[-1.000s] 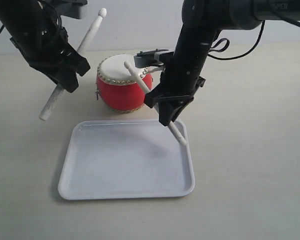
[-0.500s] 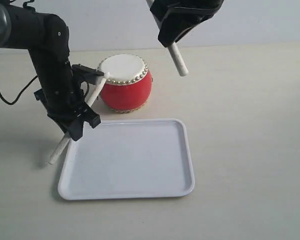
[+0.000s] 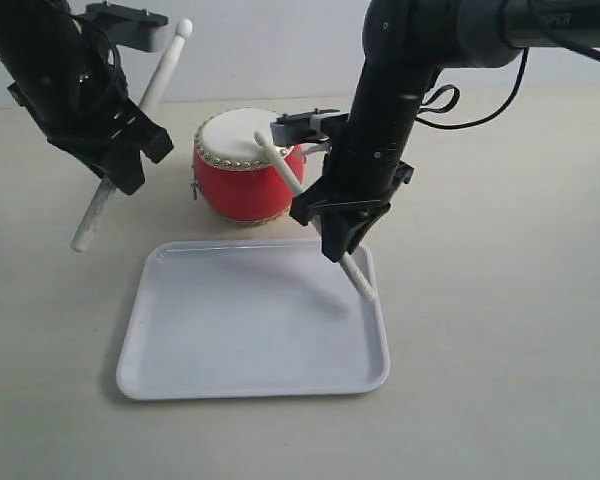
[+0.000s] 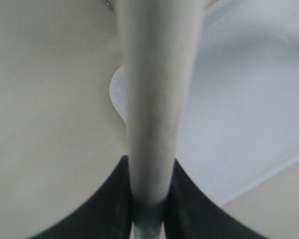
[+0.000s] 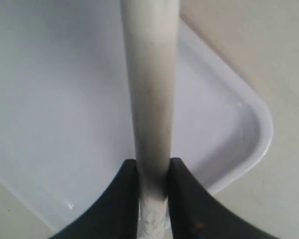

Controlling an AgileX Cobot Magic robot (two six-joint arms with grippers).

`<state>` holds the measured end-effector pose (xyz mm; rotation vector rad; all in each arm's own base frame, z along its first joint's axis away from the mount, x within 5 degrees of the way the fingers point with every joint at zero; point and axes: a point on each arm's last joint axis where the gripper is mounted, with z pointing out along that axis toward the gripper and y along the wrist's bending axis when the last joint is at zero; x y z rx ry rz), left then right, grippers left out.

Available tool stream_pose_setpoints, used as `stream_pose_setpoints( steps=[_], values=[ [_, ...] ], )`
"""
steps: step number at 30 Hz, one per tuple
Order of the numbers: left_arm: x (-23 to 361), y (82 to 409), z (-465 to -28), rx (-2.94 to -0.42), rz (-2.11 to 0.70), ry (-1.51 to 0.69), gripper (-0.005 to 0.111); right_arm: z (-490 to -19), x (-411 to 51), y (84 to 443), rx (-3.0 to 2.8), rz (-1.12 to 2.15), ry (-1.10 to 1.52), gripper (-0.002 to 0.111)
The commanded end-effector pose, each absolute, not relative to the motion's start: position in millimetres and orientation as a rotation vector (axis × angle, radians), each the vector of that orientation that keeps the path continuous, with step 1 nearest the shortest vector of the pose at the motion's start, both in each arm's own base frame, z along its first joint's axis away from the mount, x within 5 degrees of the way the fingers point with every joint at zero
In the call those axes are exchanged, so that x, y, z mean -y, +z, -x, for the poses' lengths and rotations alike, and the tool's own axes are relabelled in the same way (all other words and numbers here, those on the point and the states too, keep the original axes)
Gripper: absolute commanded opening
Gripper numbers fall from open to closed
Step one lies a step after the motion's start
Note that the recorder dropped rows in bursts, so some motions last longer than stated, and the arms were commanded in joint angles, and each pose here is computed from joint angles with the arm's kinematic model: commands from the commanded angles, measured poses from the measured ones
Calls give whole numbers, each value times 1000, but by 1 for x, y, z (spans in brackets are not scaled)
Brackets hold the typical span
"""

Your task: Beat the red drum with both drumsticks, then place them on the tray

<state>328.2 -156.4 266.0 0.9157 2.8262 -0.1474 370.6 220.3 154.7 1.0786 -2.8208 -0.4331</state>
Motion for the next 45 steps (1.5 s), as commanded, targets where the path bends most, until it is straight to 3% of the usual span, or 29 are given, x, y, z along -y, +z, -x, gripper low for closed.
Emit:
stream_pose_setpoints(
  steps=[1,5,10,16,20,26,29,33,41,45],
  values=[
    [161,273,-326,-2802,-891,-199,0,-378,-222,194,2940,-1060,-431,0],
    [164,253,-332,-2782,-874,-214,0,-366,-218,251,3044,-1118,-513,0],
    [169,204,-342,-2852,-925,-200,0,-341,-205,321,3177,-1217,-578,0],
    [174,146,-352,-3027,-1032,-182,0,-323,-196,356,3245,-1268,-614,0],
    [177,161,-358,-3070,-1032,-180,0,-332,-201,321,3154,-1253,-566,0],
    [170,237,-343,-2921,-962,-197,0,-364,-217,167,2886,-1084,-443,0],
    [168,256,-339,-2863,-947,-203,0,-370,-220,148,2832,-1063,-431,0],
    [171,243,-345,-2830,-930,-204,0,-371,-223,199,2910,-1118,-504,0],
    [177,168,-359,-2981,-978,-182,0,-336,-208,317,3123,-1272,-650,0],
    [177,142,-359,-3054,-1041,-174,0,-317,-198,355,3194,-1338,-688,0]
  ],
)
